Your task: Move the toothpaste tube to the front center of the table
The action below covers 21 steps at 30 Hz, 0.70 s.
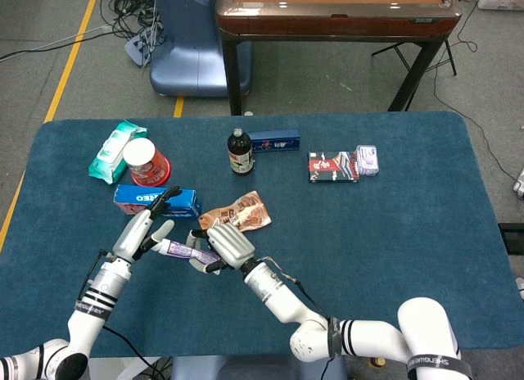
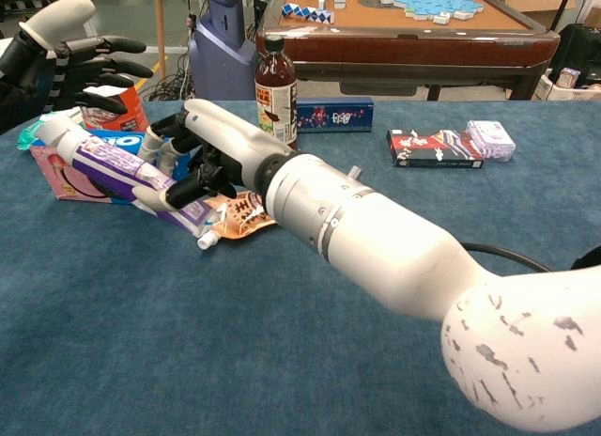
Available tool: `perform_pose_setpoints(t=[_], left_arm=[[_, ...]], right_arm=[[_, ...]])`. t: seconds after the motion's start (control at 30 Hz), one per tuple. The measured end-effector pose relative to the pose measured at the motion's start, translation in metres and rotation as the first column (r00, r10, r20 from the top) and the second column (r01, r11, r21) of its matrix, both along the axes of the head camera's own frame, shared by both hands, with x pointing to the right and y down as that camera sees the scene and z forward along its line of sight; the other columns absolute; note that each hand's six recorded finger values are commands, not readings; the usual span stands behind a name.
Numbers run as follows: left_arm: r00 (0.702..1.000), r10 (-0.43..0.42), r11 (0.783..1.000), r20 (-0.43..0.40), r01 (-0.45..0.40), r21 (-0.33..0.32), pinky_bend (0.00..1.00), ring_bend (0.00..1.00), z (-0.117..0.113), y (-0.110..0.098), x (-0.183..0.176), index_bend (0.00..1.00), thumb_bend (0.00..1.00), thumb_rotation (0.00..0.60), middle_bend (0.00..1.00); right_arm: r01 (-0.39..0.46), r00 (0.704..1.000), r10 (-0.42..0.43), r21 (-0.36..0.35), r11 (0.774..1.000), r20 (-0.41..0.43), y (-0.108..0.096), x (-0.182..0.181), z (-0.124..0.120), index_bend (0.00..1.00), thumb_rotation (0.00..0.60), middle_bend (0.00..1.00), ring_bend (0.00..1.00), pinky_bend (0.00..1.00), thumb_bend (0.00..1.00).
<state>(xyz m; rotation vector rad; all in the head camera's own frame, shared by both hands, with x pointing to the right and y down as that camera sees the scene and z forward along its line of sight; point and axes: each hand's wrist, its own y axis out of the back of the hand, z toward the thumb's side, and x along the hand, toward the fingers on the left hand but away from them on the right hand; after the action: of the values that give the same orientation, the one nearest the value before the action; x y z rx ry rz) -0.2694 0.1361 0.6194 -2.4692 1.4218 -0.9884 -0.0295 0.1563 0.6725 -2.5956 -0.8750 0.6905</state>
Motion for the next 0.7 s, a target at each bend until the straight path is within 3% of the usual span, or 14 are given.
perform_pose_setpoints(t=[0.7], left_arm=[[0.992, 0.014, 1.000, -0.123, -0.016, -0.009, 0.11, 0.04, 0.005, 0.008, 0.017, 0.00, 0.02, 0.000, 0.07]], right_arm=[[-0.029, 0.999, 0.031, -0.069, 0.997, 0.033, -0.002, -0.011, -0.001, 0.99, 0.600, 0.92, 0.80, 0.82, 0.97]])
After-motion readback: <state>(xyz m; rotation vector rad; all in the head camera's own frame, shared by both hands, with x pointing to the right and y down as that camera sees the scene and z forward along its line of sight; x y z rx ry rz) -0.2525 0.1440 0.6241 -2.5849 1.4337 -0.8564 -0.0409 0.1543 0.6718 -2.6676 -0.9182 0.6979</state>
